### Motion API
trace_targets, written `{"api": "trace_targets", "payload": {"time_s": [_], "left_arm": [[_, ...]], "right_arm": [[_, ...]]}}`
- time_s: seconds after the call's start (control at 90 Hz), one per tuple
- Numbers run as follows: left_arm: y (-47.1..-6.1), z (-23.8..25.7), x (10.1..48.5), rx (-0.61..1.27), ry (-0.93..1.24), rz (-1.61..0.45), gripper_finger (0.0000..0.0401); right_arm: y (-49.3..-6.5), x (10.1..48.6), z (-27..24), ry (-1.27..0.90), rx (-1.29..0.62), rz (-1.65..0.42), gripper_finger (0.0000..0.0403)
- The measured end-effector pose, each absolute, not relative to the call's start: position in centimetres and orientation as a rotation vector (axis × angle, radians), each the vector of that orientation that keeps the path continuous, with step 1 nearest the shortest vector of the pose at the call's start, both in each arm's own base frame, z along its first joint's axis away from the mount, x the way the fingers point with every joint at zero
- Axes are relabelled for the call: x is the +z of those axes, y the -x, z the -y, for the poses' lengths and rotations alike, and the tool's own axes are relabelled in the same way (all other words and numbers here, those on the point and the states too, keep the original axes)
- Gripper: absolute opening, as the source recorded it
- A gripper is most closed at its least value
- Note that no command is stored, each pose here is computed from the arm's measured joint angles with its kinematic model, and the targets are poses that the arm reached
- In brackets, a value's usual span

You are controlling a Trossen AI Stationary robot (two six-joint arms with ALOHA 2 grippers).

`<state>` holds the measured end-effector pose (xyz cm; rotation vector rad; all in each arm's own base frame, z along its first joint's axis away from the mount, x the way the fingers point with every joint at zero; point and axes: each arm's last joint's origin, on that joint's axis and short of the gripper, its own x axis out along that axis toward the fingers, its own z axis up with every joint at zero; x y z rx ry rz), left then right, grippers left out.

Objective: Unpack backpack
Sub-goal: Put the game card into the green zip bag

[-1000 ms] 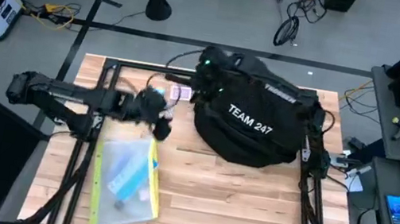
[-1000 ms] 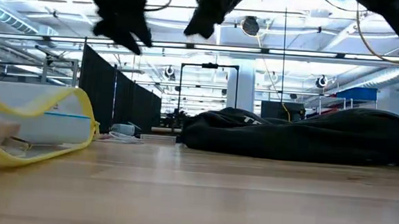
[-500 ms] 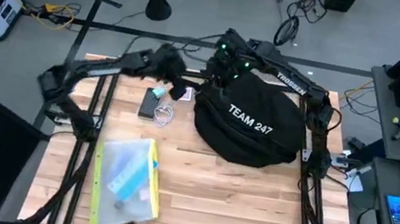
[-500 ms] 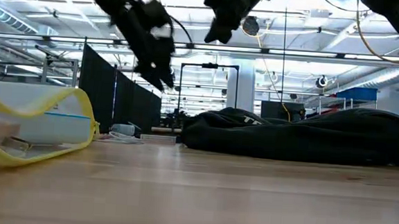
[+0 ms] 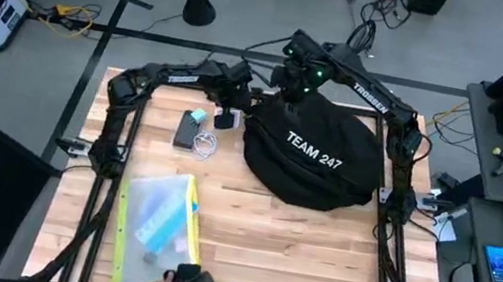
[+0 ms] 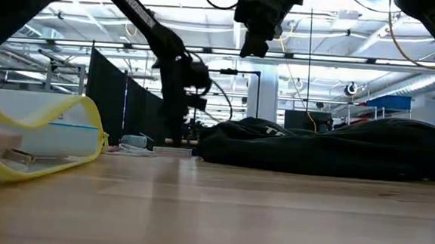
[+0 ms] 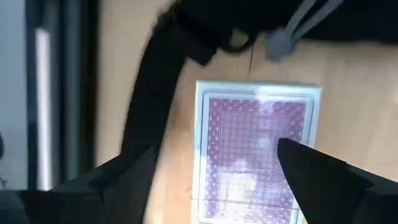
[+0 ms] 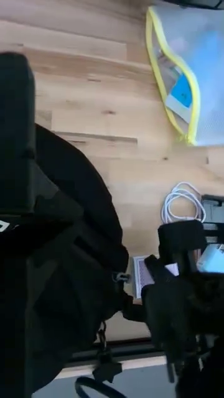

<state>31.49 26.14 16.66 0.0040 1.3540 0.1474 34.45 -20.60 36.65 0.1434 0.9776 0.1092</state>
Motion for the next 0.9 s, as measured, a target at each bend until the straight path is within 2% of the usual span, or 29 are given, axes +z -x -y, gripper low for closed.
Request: {"api": "trace_targets", "payload": {"time_s": [0.2, 0.544, 0.9], "left_arm": [[-31.3, -26.3, 16.6, 0.118, -0.066, -1.374, 0.0322], [-31.0, -25.7, 16.8, 0.024, 0.041, -1.389, 0.0322], [-31.4, -24.7, 17.1, 0.003, 0.081, -1.419, 0.0323]], "right_arm": [[-34.5, 36.7, 20.7, -0.120, 0.116, -0.968, 0.0000], [-34.5, 36.7, 20.7, -0.110, 0.122, -0.969, 0.0000], [-34.5, 36.7, 20.6, -0.118, 0.119, -0.970, 0.0000]]}}
